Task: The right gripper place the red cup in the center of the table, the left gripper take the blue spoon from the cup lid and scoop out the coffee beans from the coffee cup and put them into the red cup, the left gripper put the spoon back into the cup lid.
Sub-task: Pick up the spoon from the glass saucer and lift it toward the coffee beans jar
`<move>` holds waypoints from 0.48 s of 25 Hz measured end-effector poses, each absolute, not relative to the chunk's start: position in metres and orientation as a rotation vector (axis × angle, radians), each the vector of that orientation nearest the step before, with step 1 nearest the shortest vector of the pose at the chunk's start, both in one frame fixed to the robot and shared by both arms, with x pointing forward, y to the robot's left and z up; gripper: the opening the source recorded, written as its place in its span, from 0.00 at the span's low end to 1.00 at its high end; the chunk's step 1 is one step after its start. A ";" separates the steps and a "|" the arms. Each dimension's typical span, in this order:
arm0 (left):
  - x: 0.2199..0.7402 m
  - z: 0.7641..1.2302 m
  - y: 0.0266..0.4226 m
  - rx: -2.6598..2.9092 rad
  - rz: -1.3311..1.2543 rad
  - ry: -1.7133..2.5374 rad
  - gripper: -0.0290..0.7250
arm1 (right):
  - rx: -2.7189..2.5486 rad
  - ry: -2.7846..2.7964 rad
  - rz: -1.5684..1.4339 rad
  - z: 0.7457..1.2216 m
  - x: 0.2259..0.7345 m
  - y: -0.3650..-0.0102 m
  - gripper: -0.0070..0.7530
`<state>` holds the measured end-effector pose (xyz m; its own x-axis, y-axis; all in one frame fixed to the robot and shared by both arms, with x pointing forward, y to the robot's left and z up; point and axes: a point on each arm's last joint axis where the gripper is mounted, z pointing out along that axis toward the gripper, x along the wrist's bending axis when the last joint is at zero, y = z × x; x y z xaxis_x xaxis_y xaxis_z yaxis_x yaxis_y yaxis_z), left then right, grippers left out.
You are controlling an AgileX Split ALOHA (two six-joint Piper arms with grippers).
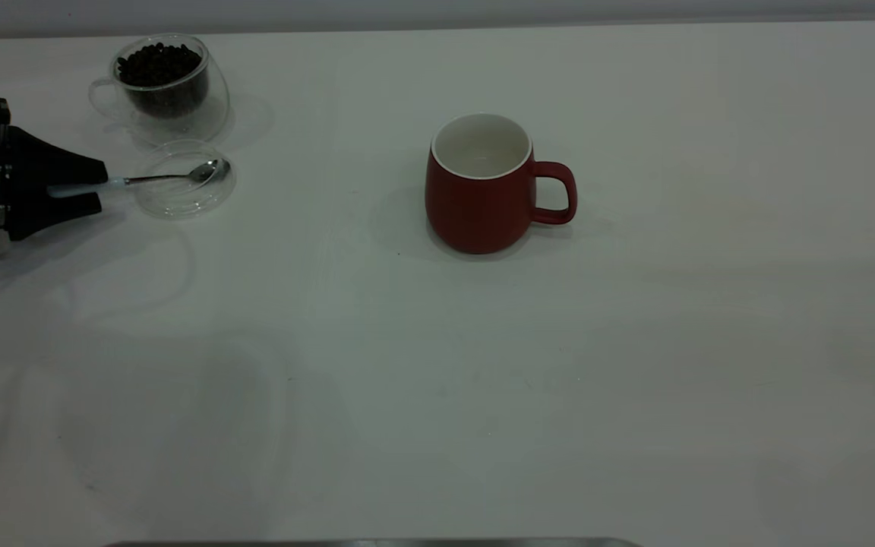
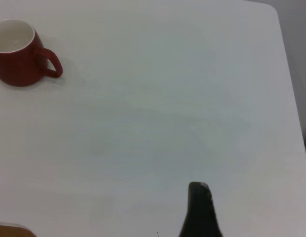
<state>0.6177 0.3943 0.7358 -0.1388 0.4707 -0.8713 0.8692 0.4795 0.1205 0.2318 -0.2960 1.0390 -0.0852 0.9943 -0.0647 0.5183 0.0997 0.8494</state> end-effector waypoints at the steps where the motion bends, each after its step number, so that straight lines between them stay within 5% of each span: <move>1: 0.618 0.736 0.394 1.138 -0.527 1.777 0.50 | 1.498 1.693 0.880 1.039 0.232 -0.296 0.79; 12: 0.618 0.738 0.393 1.132 -0.544 1.757 0.30 | 1.498 1.693 0.880 1.039 0.232 -0.296 0.79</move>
